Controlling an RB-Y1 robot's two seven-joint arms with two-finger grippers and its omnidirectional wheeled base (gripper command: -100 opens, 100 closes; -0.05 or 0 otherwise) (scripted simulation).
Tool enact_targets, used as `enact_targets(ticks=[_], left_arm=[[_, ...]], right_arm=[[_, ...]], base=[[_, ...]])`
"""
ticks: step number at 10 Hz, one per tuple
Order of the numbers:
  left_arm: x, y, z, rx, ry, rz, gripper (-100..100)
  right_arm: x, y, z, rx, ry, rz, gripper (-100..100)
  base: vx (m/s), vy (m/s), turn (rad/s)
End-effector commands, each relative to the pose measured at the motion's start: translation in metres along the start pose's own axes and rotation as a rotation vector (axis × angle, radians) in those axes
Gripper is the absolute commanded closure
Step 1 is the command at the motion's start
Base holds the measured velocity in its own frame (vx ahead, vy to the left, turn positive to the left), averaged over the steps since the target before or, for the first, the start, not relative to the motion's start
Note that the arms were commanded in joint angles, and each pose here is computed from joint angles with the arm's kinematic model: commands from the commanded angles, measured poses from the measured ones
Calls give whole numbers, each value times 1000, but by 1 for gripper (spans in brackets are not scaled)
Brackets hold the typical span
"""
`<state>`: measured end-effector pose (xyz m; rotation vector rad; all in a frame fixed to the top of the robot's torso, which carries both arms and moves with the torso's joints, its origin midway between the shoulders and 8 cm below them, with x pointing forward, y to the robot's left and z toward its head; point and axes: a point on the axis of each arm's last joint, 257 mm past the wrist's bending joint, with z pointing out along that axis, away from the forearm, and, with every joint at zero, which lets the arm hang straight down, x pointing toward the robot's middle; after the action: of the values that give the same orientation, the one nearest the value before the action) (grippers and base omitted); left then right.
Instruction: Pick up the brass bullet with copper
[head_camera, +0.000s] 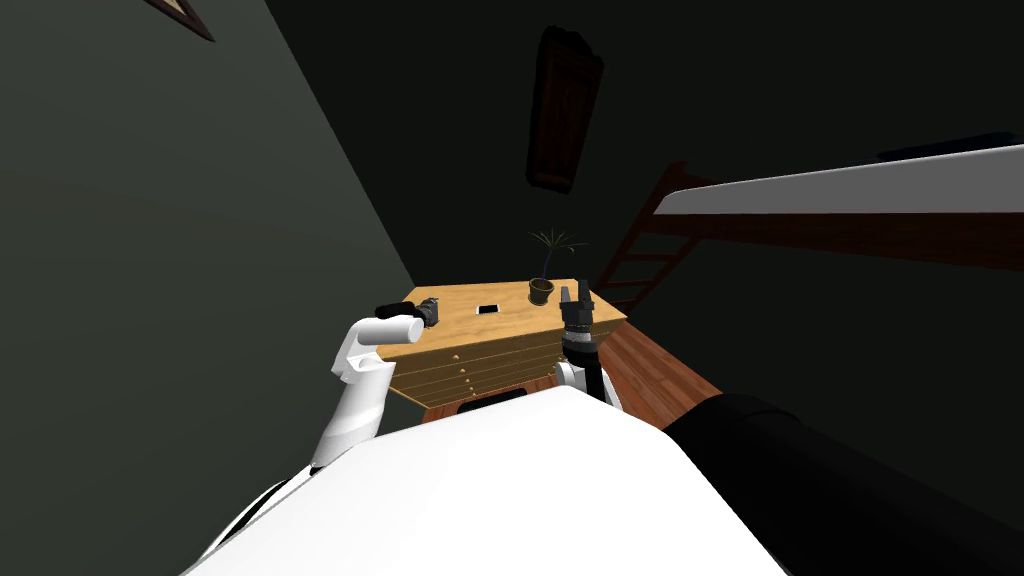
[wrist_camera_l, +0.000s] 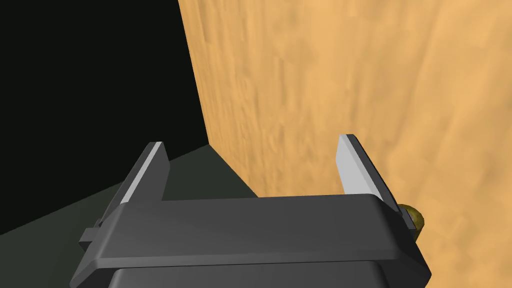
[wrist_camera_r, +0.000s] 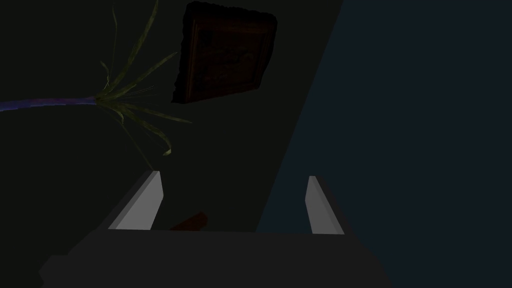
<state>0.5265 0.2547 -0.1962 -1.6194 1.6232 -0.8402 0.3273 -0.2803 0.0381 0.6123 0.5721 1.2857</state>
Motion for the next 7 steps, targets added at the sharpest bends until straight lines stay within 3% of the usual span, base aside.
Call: enact_targets(ticks=[1, 7], left_arm=[[-4, 11, 1, -49, -12, 0, -100], [-25, 43, 6, -214, -73, -5, -100]], right_arm=[[0, 0, 0, 0, 0, 0, 0], [0, 0, 0, 0, 0, 0, 0]], base=[[13, 31, -57], [7, 41, -46]])
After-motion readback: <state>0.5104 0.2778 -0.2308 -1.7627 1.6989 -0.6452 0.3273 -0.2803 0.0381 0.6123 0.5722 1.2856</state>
